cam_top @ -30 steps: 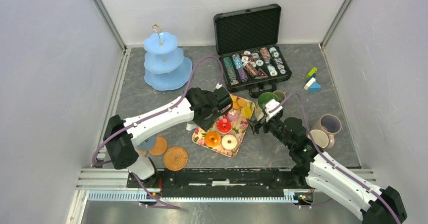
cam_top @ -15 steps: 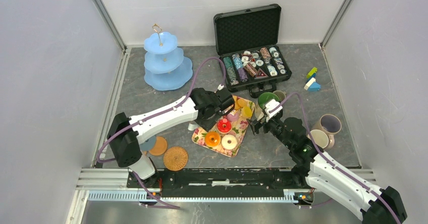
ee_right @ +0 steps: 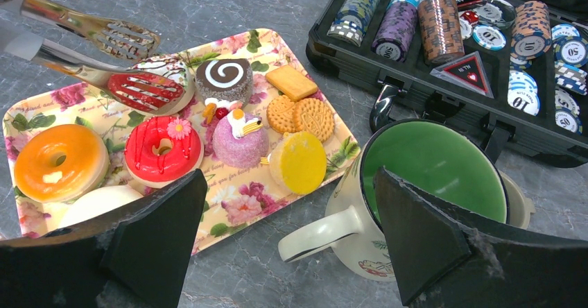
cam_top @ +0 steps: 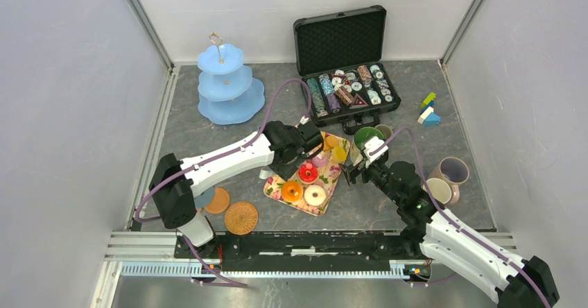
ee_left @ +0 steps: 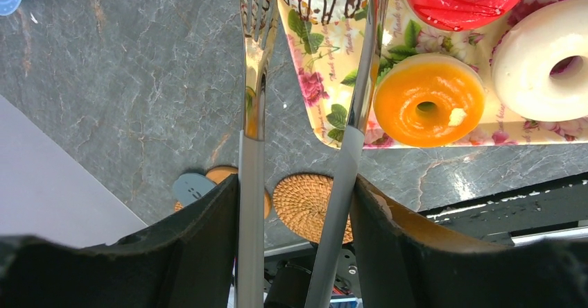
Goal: Serve the afternoon tea
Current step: Pick up the desert from the tray.
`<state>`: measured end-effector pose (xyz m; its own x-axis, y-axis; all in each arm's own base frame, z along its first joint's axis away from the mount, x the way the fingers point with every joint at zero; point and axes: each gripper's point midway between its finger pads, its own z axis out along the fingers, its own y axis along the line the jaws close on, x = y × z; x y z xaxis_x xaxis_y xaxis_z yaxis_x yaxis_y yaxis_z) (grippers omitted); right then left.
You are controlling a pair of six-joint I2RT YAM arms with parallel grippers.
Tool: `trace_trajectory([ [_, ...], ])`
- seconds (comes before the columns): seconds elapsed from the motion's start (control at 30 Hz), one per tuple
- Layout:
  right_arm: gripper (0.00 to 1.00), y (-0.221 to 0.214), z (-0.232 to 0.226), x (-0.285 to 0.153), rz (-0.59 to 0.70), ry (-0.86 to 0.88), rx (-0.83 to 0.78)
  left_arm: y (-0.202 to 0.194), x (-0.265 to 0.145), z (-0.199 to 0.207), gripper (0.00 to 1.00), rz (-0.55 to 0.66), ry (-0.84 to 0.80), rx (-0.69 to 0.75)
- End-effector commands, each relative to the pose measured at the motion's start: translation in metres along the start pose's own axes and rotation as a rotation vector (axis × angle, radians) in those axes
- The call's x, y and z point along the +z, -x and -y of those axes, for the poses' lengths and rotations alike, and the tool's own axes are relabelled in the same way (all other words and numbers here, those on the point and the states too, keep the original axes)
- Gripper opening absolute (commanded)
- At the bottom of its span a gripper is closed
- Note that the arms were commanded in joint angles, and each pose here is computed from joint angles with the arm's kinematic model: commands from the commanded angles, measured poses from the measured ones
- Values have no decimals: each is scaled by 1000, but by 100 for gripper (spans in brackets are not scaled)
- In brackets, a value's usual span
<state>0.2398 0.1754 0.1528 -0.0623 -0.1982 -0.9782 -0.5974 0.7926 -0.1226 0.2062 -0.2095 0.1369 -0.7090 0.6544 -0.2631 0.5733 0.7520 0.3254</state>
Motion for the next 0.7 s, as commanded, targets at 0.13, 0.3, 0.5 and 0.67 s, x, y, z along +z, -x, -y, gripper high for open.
trace_trajectory([
  [0.13,98,21,1,1,54,-2,-2,11,2,-2,63,40,29,-11],
  [0.3,98,20,1,1,52,-1,-2,11,2,0,63,42,21,-10],
  [0.5,98,21,1,1,53,0,-2,9,5,3,64,27,10,-4],
  [0.67,98,21,1,2,54,1,-2,7,7,4,63,17,9,4],
])
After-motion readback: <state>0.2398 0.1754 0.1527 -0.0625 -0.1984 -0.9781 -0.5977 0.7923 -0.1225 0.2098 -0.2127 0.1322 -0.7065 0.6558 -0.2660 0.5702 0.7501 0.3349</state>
